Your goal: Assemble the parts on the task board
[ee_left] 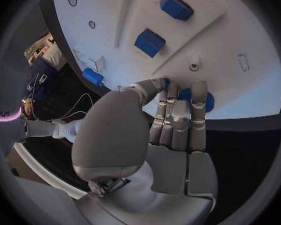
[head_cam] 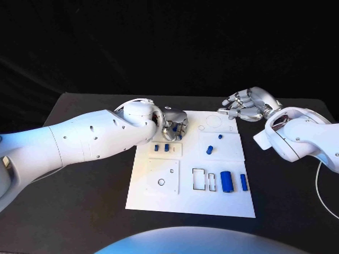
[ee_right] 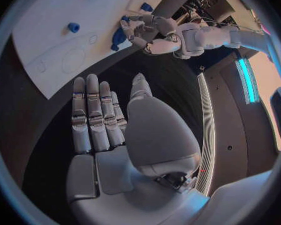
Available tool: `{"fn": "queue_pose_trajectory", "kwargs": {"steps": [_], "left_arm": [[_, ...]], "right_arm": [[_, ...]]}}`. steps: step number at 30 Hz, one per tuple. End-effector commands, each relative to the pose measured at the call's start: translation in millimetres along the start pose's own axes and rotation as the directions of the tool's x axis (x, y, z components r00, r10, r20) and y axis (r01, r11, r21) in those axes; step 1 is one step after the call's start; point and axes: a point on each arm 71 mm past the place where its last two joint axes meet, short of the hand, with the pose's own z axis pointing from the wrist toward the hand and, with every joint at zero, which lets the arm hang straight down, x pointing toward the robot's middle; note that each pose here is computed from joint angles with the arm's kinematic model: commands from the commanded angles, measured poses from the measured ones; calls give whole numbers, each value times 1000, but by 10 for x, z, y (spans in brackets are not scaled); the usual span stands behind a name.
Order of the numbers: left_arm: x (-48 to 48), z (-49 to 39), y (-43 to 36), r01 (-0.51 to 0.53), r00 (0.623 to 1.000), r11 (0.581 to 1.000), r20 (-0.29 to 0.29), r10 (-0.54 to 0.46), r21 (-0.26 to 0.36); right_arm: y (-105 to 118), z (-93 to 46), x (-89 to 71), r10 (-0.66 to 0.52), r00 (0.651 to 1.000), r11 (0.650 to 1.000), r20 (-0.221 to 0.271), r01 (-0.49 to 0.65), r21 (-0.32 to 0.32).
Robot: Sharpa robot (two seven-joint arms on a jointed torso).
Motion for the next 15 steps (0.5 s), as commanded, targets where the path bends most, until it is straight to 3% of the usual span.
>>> {"fn": "queue_pose_trajectory", "kwargs": {"steps": [1,15], "left_arm": [[32,2,-7,6,1000,1000,-18,-6,6],[-20,-43,3,35,997,999,71,-37,29]], "right_arm": [[9,0,10,-3,1000,1000,-7,2,-10],[10,5,12,-3,1000,1000,-6,3,-11]]}}
